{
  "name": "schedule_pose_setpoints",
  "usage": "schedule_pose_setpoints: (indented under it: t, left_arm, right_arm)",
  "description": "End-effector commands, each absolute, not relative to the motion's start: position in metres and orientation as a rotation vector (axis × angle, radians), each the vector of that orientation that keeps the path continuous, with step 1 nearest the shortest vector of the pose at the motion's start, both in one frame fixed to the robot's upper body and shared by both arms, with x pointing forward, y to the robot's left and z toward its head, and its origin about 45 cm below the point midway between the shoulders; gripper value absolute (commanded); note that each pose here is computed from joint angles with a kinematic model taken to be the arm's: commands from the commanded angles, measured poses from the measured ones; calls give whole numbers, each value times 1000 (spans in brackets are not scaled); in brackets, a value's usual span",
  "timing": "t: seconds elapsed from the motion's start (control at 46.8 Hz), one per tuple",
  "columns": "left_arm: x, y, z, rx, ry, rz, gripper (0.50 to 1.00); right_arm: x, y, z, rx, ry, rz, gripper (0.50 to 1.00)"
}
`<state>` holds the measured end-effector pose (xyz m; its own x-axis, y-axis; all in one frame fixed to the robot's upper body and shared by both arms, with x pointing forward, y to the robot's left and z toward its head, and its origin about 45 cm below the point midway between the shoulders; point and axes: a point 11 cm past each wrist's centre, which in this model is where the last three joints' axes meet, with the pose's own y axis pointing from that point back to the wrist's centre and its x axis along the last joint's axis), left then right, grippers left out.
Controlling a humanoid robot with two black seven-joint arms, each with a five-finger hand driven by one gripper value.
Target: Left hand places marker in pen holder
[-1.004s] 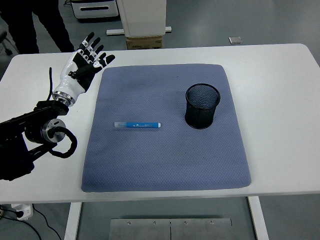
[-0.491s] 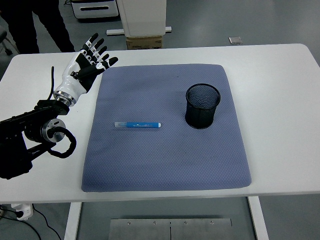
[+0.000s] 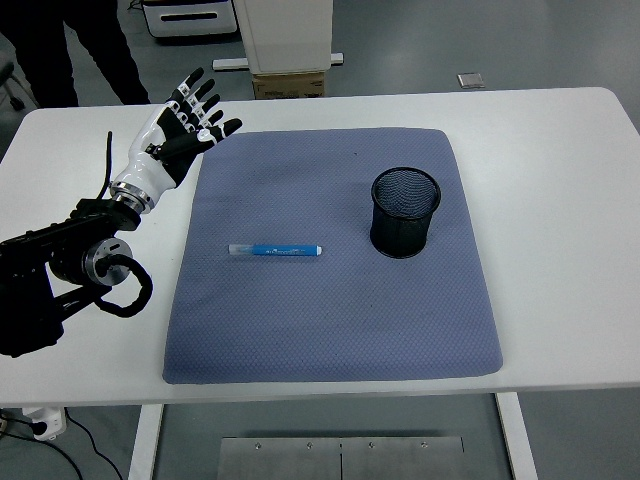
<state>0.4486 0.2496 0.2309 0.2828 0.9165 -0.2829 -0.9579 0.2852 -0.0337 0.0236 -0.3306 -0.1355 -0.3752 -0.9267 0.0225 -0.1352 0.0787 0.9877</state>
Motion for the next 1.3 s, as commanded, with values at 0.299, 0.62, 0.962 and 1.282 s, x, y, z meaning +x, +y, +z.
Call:
schedule_pose_setpoints:
  t: [0.299,0.62,0.962,1.282]
  left_arm:
    - [449,244,236,-199,209,1242,1000]
    - [451,243,240,-159,175,1220,1000]
    - [454,239,251,-110,129,1146,1000]
    - [450,224,261,18,49,1038,1000]
  right_arm:
    - [24,-330,-135,1076,-1627,-1372,1000]
    - [23,-331,-135,1072,-1626,-1371,1000]
    - [23,-331,-135,1072,-1626,-1371,1000]
    - [23,-331,-135,1074,-1626,-1372,1000]
